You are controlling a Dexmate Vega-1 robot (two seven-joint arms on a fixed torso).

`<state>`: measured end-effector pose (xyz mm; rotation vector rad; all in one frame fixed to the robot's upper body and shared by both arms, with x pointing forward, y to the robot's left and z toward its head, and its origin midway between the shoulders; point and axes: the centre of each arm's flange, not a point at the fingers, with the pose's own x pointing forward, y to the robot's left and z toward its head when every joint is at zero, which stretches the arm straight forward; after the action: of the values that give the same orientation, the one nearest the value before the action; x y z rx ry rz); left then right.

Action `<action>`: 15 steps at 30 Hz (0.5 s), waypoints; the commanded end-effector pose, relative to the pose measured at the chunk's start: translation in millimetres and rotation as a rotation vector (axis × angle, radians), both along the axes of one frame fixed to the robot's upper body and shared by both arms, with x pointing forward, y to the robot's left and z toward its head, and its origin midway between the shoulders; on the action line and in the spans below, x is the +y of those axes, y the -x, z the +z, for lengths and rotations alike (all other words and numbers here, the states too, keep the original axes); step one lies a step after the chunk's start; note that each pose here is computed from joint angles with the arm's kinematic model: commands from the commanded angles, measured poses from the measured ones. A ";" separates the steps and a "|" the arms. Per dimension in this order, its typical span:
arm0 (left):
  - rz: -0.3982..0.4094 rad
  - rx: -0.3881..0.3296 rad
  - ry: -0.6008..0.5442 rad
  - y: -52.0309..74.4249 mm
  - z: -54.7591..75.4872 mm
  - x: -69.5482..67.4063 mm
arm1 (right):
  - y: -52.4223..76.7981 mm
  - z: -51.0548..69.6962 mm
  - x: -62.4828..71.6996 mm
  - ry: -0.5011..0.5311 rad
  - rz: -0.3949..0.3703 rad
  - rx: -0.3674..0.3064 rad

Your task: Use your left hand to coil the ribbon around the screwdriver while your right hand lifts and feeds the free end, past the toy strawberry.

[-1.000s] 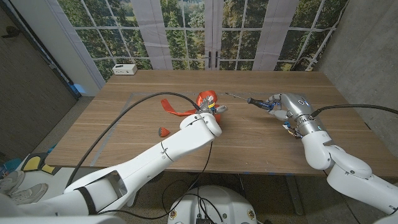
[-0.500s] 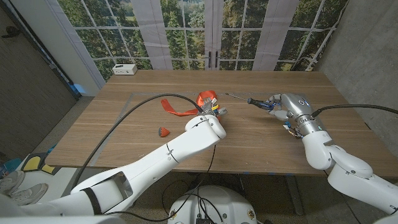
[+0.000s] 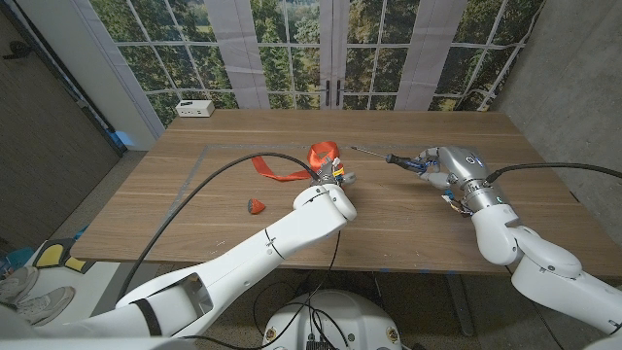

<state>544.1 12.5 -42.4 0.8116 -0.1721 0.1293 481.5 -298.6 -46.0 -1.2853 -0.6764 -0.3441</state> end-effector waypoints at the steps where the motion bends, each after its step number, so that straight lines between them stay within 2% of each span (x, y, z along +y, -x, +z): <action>1: -0.006 -0.004 0.026 -6.7 1.0 -2.6 | -4.5 1.2 0.4 -0.003 -0.004 0.015; 3: 0.002 -0.010 0.035 -7.1 1.7 -1.4 | -5.2 1.1 -0.6 -0.016 0.004 0.020; 7: 0.066 -0.038 -0.002 -5.4 3.9 0.3 | -5.8 1.5 -1.3 -0.012 0.003 0.027; 15: 0.208 -0.154 -0.126 0.2 5.4 2.5 | -7.4 6.7 1.1 0.007 0.003 0.015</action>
<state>549.0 12.6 -39.6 0.8281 -0.1911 0.2065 486.0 -298.5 -44.0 -1.2796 -0.6634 -0.3370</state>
